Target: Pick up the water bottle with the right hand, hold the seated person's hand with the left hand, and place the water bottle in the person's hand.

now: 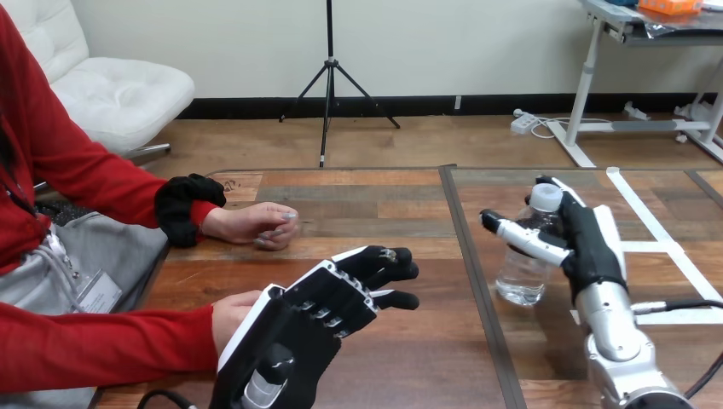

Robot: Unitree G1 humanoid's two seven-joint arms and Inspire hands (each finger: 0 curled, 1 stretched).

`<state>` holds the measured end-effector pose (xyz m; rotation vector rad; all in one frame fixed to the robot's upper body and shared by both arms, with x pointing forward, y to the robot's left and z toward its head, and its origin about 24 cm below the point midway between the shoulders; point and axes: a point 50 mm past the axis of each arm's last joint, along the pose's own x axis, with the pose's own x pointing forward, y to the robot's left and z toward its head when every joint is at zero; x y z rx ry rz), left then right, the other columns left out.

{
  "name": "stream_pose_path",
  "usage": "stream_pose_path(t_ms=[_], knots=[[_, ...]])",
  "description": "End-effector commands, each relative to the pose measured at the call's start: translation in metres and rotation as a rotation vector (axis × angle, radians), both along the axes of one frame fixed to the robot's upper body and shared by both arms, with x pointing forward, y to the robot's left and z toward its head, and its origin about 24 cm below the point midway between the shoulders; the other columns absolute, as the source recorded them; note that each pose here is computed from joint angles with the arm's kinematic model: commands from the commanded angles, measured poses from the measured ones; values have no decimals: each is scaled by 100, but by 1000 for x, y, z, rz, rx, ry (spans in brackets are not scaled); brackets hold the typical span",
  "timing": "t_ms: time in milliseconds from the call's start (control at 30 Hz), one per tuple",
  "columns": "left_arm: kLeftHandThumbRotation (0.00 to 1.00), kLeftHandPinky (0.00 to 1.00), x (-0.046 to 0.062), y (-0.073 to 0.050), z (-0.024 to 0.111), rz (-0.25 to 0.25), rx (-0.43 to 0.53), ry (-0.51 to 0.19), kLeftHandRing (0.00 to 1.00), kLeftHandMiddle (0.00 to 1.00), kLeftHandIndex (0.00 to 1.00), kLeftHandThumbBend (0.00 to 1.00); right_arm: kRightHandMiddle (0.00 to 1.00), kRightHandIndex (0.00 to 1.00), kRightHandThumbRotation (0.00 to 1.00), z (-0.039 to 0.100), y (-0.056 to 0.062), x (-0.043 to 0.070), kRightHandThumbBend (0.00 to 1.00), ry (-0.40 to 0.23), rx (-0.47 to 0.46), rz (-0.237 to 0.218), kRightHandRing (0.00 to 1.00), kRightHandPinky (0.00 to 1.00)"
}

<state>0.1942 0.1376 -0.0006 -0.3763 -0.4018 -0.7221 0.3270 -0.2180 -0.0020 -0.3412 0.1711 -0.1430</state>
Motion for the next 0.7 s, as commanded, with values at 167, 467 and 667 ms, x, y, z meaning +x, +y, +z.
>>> stream_pose_path(t_ms=[167, 467, 667], knots=[[77, 73, 5, 6, 14, 16, -10, -72, 83, 83, 78, 100, 86, 94, 35, 4, 10, 4, 100, -40, 44, 0, 87, 81], [78, 73, 5, 8, 15, 11, -6, -86, 83, 83, 78, 100, 89, 95, 33, -3, 15, 1, 100, -9, 62, 3, 90, 84], [78, 72, 4, 8, 16, 6, -14, -82, 82, 83, 77, 99, 91, 96, 32, -8, 18, -1, 100, 11, 97, 2, 92, 85]])
